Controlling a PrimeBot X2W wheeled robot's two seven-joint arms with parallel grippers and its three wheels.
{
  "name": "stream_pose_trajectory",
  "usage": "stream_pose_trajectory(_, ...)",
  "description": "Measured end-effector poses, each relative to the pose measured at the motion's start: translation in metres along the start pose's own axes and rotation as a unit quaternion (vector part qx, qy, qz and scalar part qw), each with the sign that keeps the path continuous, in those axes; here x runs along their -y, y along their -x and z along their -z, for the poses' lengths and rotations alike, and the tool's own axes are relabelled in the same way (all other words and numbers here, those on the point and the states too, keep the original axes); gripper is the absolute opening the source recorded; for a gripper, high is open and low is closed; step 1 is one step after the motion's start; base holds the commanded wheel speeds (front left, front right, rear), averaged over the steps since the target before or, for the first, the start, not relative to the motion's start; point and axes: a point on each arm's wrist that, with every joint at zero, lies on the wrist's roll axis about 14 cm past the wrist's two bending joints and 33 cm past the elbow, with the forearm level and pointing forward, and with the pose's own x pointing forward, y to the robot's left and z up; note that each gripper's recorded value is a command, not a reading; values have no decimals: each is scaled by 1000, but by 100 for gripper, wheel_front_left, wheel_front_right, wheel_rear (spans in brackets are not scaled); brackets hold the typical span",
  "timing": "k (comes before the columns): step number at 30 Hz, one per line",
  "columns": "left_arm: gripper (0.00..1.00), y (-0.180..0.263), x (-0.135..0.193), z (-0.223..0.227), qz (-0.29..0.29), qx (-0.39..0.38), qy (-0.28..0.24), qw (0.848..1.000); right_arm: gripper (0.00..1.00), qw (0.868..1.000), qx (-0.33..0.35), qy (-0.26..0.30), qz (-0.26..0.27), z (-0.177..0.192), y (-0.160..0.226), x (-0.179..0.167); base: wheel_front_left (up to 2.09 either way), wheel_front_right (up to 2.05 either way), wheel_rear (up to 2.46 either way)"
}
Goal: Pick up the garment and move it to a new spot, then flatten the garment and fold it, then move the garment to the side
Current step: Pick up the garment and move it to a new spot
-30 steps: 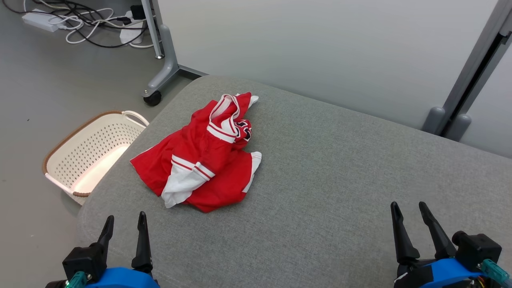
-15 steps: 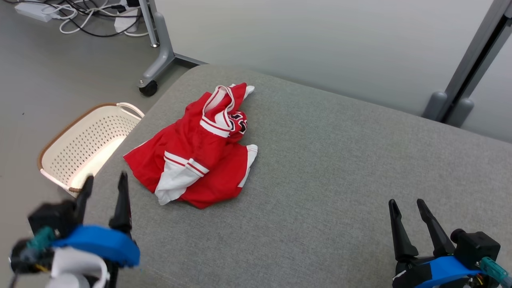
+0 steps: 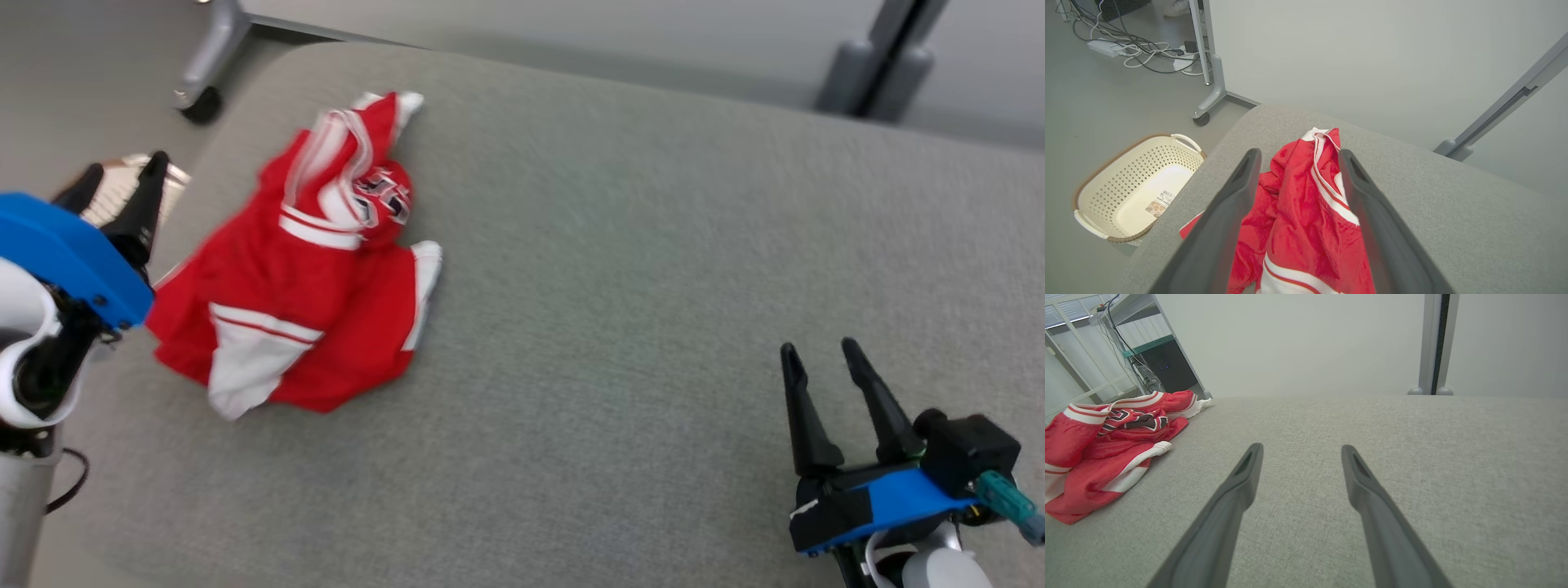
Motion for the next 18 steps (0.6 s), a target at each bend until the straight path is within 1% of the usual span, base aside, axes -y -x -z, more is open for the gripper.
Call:
stream_pose_trajectory(1,100,-10,3,4,6,-19,13,1000,100,1000,-2,0,5,2,-1,5,0,0,0)
stream_pose_trajectory(3,100,-28,-1,21,1,-75,-1,997,100,1000,-7,-3,17,6,0,15,0,0,0)
stream_pose_trajectory(4,100,-36,-3,28,-1,-97,3,995,100,1000,-9,-3,25,9,0,21,0,0,0)
stream_pose_trajectory(5,100,-51,-2,43,-1,-139,12,990,100,999,-16,-2,42,14,2,35,0,0,0)
stream_pose_trajectory(6,100,-57,-4,50,-4,-159,9,987,100,999,-19,0,50,17,4,41,0,0,0)
stream_pose_trajectory(7,100,-62,-7,56,-11,-175,7,984,100,998,-23,0,58,19,5,48,0,0,0)
stream_pose_trajectory(13,100,-87,-14,87,-30,-242,37,969,100,995,-34,5,96,29,10,77,0,0,0)
stream_pose_trajectory(18,100,-86,-24,126,-60,-312,59,946,100,993,-36,8,111,31,13,90,0,0,0)
